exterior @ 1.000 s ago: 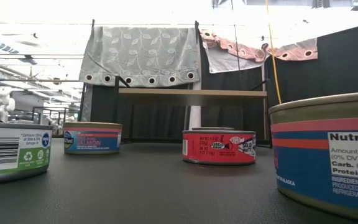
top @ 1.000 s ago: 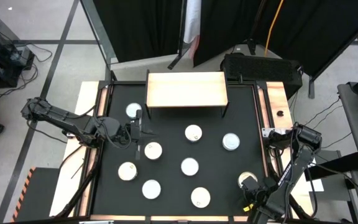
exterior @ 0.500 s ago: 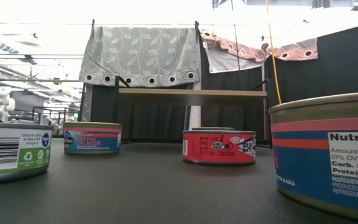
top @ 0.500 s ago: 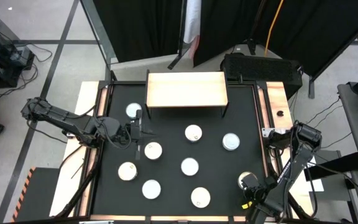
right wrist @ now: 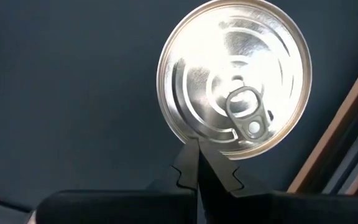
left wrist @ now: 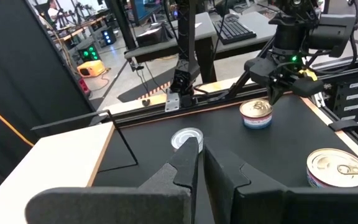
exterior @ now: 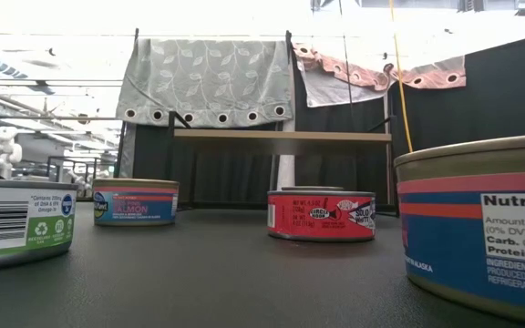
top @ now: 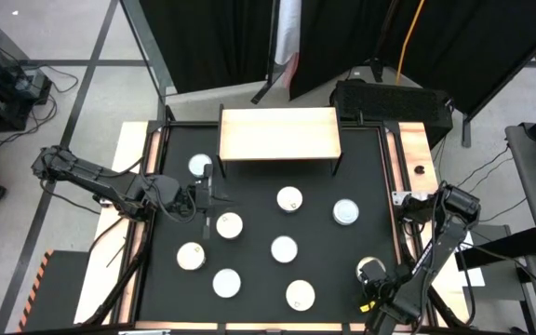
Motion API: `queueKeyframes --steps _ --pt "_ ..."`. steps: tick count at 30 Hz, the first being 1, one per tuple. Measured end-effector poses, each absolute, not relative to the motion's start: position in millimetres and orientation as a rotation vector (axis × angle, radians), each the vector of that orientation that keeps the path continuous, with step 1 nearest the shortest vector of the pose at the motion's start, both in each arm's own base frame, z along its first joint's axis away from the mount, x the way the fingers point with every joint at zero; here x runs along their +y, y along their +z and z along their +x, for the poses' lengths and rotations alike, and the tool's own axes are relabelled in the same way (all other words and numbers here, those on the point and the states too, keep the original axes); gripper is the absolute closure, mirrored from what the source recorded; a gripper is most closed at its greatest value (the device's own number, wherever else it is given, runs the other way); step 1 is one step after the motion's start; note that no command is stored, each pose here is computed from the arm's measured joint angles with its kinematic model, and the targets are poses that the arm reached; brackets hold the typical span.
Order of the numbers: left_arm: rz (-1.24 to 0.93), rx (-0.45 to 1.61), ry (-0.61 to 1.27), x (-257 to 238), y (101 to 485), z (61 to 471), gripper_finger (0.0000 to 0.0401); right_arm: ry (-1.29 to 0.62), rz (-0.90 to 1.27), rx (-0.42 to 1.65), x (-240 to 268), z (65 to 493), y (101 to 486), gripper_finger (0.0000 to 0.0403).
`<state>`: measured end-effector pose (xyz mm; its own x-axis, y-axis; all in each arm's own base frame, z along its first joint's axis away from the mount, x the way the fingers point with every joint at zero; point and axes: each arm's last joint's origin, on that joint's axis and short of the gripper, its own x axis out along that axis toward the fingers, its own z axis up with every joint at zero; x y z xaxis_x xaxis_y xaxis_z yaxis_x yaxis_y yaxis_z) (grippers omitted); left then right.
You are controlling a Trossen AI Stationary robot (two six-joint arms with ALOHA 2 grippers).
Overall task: Stack canned seafood by type on shelf
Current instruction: Put the blue pink tuna can on the shelf
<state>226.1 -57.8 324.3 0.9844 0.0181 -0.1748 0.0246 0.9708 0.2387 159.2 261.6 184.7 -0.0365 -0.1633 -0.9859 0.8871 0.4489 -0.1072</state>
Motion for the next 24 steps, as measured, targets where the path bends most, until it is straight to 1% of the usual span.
queueKeyframes --steps 16,21,24 --pt "0.243 0.18 -0.004 -58 324 226 0.0372 -0.933 0.779 1.348 266 161 177 0.0402" --pt "0.243 0.18 -0.004 -58 324 226 0.0372 -0.952 0.771 1.328 268 159 173 0.0402" --pt "0.243 0.182 -0.004 -58 324 226 0.0372 -0.955 0.761 1.335 274 159 162 0.0402"
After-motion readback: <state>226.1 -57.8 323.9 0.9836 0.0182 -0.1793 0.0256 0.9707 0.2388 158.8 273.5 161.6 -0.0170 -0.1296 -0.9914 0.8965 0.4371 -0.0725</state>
